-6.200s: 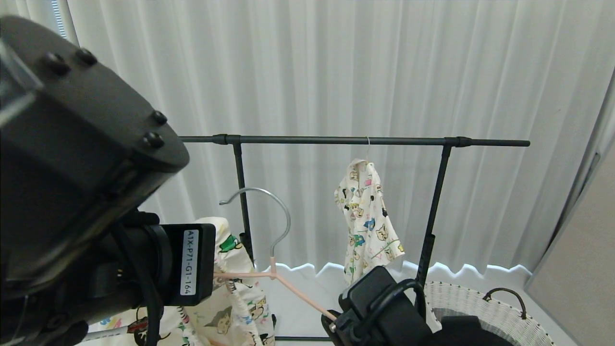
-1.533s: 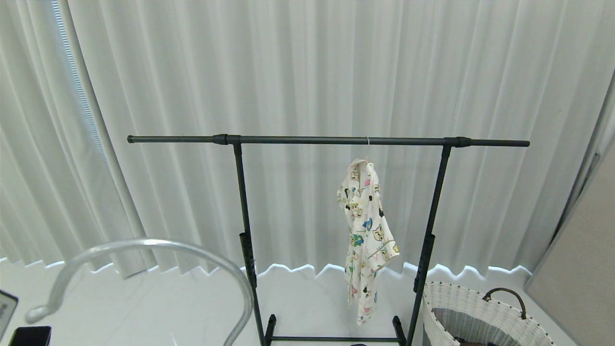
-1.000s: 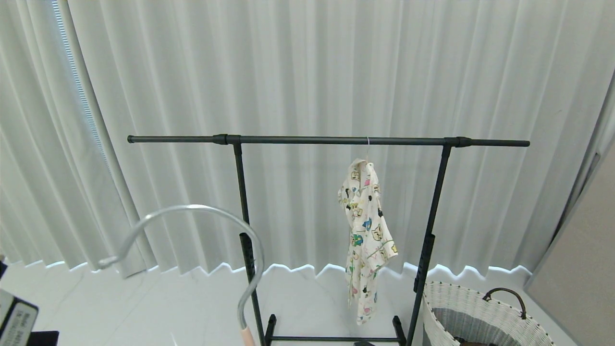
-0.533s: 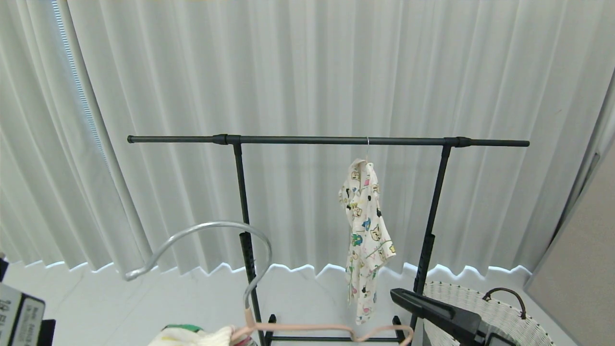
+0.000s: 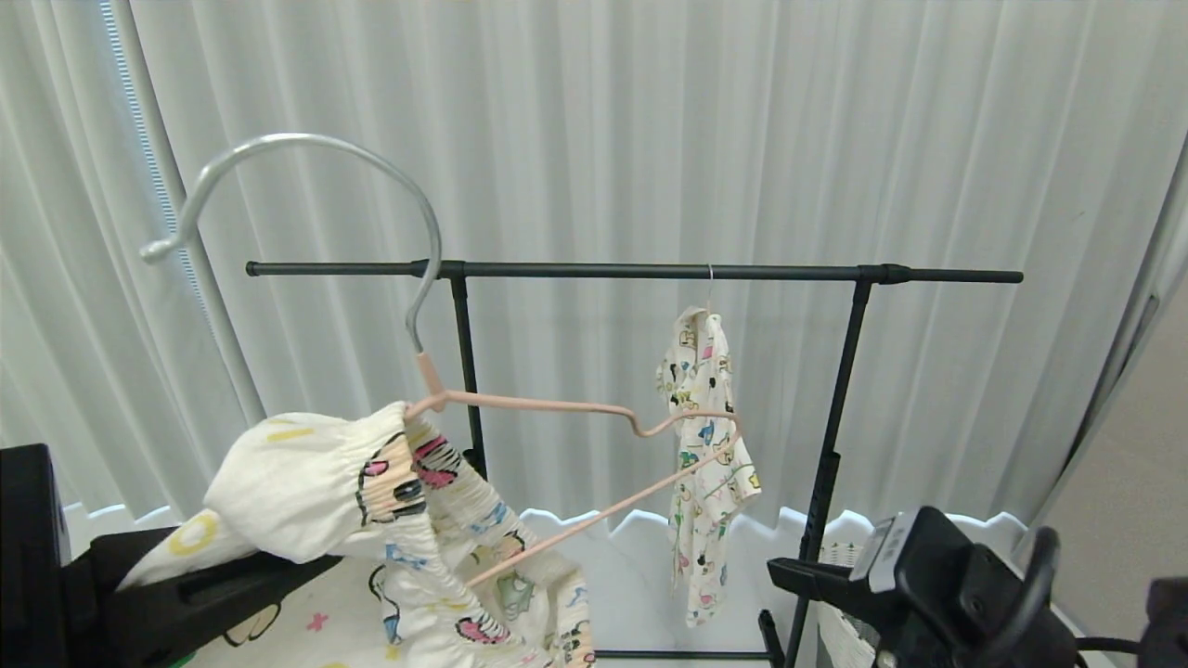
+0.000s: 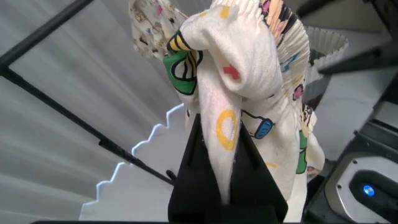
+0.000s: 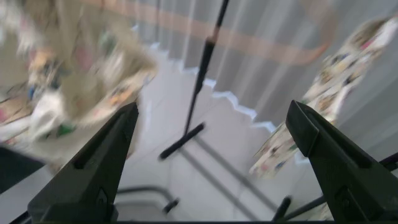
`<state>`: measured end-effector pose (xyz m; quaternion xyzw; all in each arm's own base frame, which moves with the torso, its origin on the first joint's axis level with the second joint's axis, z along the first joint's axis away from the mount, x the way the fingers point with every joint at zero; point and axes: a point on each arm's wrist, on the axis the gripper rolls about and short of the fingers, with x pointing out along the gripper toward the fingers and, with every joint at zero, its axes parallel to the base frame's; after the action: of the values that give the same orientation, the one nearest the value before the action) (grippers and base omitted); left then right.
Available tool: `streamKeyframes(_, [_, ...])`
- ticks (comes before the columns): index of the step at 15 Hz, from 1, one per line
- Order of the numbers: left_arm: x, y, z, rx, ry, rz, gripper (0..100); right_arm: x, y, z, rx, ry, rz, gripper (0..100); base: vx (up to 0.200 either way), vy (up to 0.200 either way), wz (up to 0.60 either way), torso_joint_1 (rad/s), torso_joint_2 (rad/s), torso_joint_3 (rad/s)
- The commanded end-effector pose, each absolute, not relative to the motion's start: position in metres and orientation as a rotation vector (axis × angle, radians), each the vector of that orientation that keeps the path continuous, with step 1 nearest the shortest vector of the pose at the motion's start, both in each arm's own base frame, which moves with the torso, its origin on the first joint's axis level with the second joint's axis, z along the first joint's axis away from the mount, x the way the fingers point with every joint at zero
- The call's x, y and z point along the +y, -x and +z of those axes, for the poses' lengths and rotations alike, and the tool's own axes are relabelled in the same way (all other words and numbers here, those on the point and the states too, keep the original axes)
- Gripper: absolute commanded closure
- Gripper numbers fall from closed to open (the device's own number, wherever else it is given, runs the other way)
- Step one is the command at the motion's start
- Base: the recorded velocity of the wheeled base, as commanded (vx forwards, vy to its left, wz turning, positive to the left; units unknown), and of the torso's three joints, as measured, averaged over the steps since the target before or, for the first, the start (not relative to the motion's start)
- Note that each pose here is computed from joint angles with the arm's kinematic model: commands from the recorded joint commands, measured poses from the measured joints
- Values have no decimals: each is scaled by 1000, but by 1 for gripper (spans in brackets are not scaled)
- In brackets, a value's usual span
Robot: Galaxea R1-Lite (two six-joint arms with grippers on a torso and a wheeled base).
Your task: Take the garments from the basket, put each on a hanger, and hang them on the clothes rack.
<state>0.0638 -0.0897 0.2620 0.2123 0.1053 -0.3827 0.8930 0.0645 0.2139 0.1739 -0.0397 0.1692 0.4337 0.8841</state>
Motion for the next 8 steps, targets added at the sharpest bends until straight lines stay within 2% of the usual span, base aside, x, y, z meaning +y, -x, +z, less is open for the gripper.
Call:
streamKeyframes(1, [-90, -65, 263, 213, -437, -789, 100, 216, -80, 191, 365, -4, 908, 0, 0, 0, 0, 0, 0, 0])
streamKeyframes(5, [-94, -67, 270, 173, -413, -787, 100, 237, -99, 180, 408, -6, 869, 0, 0, 0, 0, 0, 0, 0])
streamKeyframes(8, [-99, -70, 273, 141, -422, -788, 100, 259, -100, 173, 368, -46, 906, 0, 0, 0, 0, 0, 0, 0])
